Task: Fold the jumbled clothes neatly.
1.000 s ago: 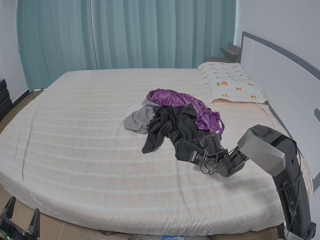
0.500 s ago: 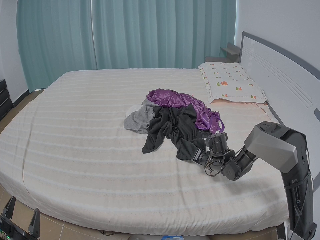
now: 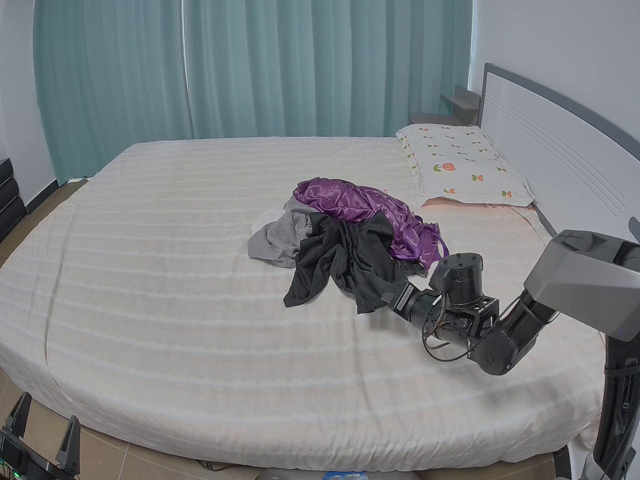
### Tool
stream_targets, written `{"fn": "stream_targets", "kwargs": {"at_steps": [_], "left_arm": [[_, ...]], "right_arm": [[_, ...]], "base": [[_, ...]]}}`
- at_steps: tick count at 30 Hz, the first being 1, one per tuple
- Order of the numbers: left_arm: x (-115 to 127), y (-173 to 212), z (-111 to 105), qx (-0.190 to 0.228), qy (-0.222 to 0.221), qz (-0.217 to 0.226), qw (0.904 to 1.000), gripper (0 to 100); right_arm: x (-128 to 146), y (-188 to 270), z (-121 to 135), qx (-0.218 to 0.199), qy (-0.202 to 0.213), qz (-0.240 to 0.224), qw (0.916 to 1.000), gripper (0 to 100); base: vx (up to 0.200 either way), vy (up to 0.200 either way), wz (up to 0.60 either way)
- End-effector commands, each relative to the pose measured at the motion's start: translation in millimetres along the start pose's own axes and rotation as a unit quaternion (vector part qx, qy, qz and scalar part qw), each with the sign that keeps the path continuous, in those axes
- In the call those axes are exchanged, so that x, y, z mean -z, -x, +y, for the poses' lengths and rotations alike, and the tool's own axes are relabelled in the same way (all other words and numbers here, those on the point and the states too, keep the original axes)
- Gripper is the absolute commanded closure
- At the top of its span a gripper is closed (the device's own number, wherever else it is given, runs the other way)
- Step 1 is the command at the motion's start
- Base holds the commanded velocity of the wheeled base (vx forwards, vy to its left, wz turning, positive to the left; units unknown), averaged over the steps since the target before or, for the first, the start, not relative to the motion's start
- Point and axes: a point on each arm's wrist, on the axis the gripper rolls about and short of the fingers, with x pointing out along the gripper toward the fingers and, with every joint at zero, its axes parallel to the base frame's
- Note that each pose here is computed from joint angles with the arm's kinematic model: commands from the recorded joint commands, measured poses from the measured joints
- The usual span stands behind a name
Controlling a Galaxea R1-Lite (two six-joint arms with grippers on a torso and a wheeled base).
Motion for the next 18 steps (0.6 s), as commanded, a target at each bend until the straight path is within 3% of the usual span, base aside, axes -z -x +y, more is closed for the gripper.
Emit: {"fn": "stream_targets", "kwargs": {"at_steps": [1, 8, 14, 15, 18], "left_arm": [[5, 0, 0, 0.0, 0.0, 0.0, 1.0, 0], [5, 0, 0, 0.0, -0.001, 0.0, 1.0, 0], [5, 0, 0, 0.003, -0.001, -0.002, 1.0, 0], [5, 0, 0, 0.004, 0.0, -0.001, 1.0, 0], [5, 0, 0, 0.005, -0.001, -0.002, 1.0, 0]], "right_arm": [[-14, 38, 27, -0.049, 0.011, -0.028, 0.9983, 100], [-19, 73, 59, -0.128, 0.037, -0.061, 0.9892, 100], [-31, 104, 84, -0.203, 0.058, -0.108, 0.9714, 100], [-35, 117, 88, -0.23, 0.059, -0.122, 0.9639, 100], [-35, 137, 89, -0.261, 0.071, -0.118, 0.9554, 100]], "base": [[0.0, 0.0, 0.0], [0.0, 0.0, 0.0], [0.0, 0.0, 0.0], [0.0, 0.0, 0.0], [0.0, 0.0, 0.0]]}}
